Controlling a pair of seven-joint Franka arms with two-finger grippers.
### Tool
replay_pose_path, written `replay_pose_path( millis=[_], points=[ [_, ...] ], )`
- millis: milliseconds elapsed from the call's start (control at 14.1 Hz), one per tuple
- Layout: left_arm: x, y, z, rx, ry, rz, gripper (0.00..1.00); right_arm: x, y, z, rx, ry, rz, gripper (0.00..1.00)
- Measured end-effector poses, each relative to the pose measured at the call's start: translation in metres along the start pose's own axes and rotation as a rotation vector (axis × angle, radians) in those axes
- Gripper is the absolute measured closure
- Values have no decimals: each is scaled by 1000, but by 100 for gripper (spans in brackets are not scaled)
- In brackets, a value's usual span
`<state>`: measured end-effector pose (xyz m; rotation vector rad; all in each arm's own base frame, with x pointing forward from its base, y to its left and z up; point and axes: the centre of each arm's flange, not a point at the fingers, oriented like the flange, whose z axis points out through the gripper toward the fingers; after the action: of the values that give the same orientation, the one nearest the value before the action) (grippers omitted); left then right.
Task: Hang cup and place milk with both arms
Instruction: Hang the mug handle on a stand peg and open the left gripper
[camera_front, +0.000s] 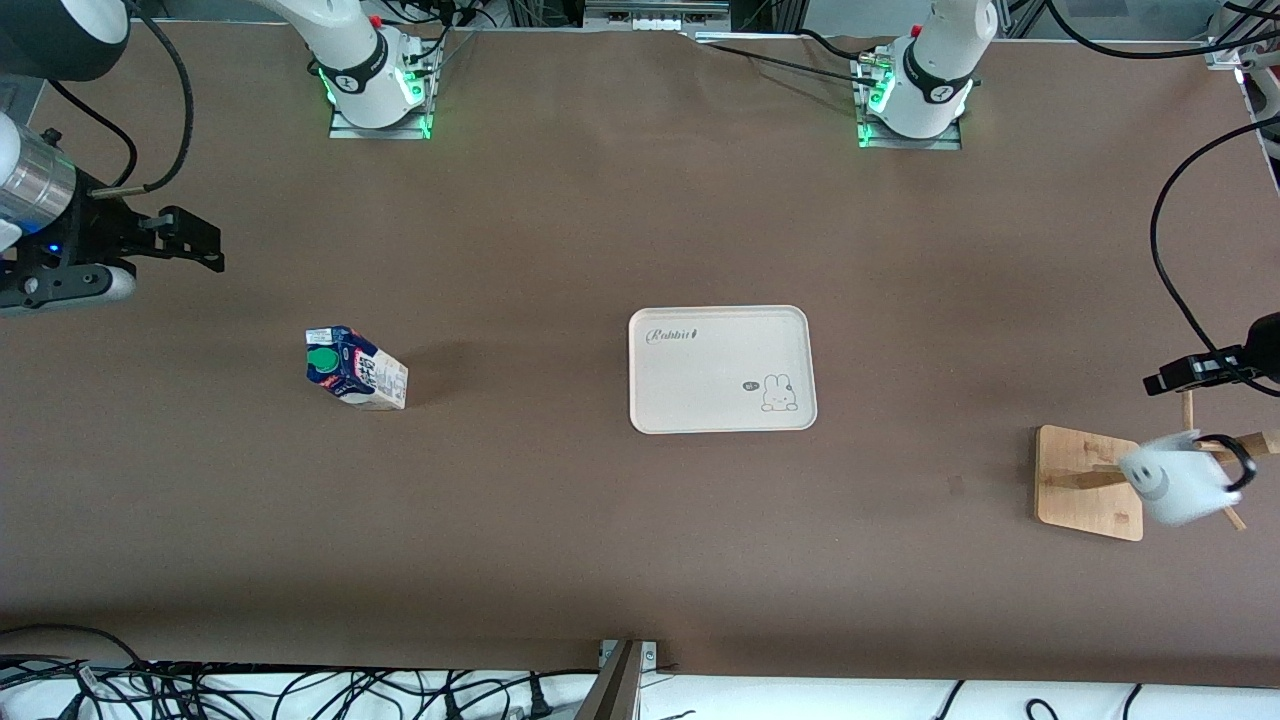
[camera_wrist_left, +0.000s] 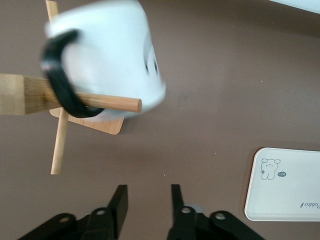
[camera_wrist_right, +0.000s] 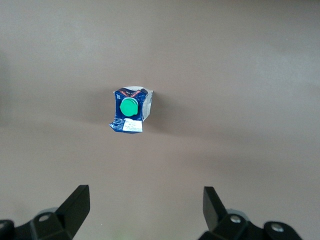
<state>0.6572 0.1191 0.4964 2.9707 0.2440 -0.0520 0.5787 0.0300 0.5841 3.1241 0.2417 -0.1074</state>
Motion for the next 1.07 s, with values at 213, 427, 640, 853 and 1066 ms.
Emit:
replay_pose_path(
  millis=[213, 427, 640, 853, 1066],
  points=[
    [-7, 19, 2, -4, -55, 30, 21, -5, 4, 1, 13, 18, -27, 0],
    [-17, 58, -8, 83, -64, 109, 0, -4, 5, 0, 13, 30, -35, 0],
    [-36, 127, -22, 223, -42, 233, 0, -4, 9, 0, 11, 38, -30, 0],
    [-45, 151, -29, 244, -30, 273, 0, -1, 8, 0, -25, 45, -48, 0],
    [-57, 150, -30, 255, -9, 274, 0, 1, -3, -1, -40, 52, -72, 0]
  ],
)
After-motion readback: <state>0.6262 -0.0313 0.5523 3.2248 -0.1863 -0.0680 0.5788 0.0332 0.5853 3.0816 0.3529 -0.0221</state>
